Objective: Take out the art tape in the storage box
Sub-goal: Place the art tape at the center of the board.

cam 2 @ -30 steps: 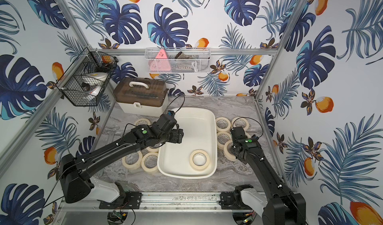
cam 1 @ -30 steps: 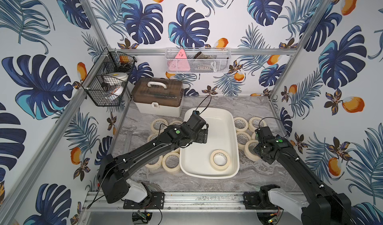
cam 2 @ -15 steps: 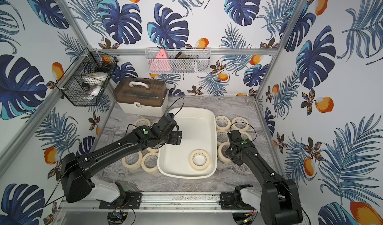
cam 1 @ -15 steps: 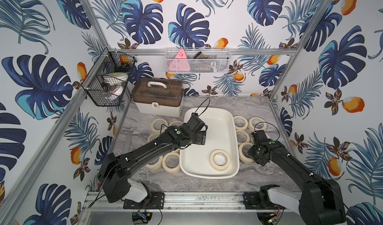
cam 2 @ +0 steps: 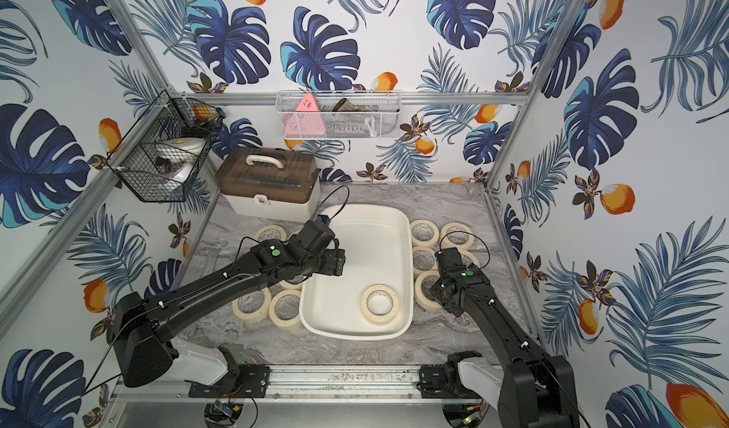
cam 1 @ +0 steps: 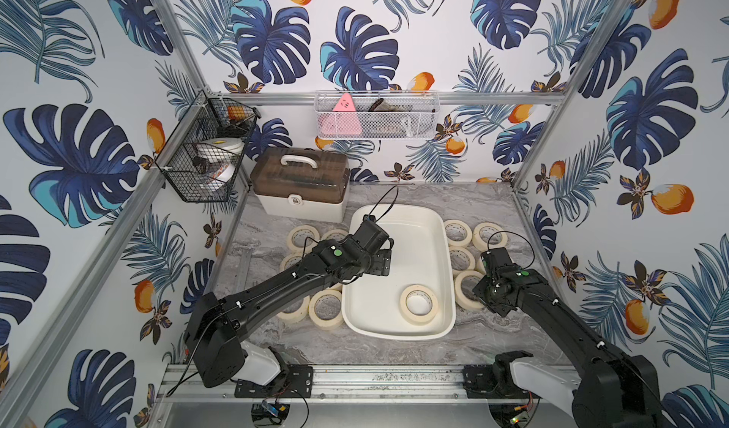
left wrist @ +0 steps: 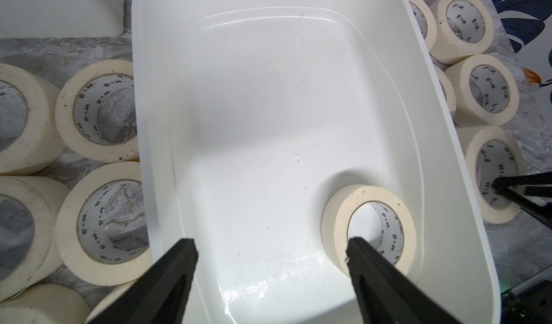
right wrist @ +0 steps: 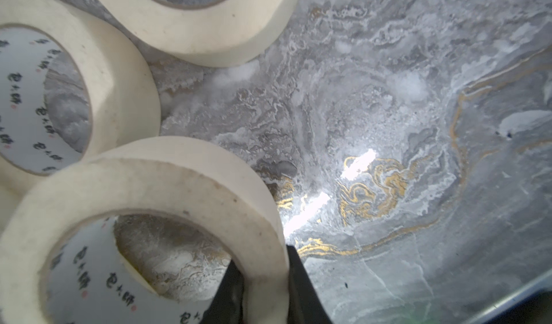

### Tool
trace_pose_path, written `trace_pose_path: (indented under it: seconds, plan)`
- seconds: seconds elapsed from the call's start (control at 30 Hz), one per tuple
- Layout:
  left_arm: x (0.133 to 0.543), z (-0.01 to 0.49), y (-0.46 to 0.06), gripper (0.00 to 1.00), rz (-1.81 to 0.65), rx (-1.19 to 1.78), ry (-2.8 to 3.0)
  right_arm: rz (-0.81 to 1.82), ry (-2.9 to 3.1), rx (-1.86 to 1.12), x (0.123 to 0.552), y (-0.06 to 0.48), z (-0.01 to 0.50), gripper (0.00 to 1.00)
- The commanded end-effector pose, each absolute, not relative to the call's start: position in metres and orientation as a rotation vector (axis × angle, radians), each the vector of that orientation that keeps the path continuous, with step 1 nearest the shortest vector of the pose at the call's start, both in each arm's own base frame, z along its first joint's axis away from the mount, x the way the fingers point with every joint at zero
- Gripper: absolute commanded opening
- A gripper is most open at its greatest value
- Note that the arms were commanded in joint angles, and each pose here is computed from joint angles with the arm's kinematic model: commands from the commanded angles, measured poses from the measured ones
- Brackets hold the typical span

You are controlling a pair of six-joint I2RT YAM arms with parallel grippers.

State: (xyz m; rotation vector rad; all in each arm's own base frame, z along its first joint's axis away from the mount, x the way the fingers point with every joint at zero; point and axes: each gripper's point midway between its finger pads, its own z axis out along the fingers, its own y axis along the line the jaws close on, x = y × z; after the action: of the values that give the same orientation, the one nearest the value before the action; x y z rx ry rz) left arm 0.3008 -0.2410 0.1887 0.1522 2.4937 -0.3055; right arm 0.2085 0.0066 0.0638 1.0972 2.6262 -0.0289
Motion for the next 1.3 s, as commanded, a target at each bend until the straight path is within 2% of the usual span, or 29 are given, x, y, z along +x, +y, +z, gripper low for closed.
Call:
trace_pose_path:
  seconds: [0.0,0.33,0.53,0.67,0.77,0.8,1.1,1.27]
  plan:
    - [0.304,0.193,-0.239,0.87,-0.302,0.133,2.475,-0.060,2.662,1.111,0.196,0.005,0.059,0.00]
    - [0.302,0.186,-0.244,0.87,-0.326,0.145,2.495,-0.082,2.696,1.052,0.210,0.007,0.046,0.00]
    - [0.301,0.189,-0.239,0.87,-0.309,0.143,2.482,0.008,2.725,1.051,0.221,0.020,0.033,0.01]
    - [0.302,0.187,-0.238,0.87,-0.297,0.145,2.487,0.016,2.722,1.045,0.223,0.021,0.032,0.11]
    - [0.302,0.187,-0.238,0.87,-0.300,0.144,2.485,-0.007,2.720,1.031,0.225,0.018,0.036,0.29]
    - [0.302,0.187,-0.238,0.87,-0.302,0.144,2.486,-0.010,2.720,1.023,0.226,0.018,0.038,0.32]
    - [0.302,0.189,-0.240,0.87,-0.312,0.153,2.485,0.003,2.701,0.964,0.232,0.015,0.065,0.54]
    - [0.297,0.184,-0.248,0.87,-0.357,0.212,2.498,0.034,2.652,0.898,0.239,0.015,0.098,0.60]
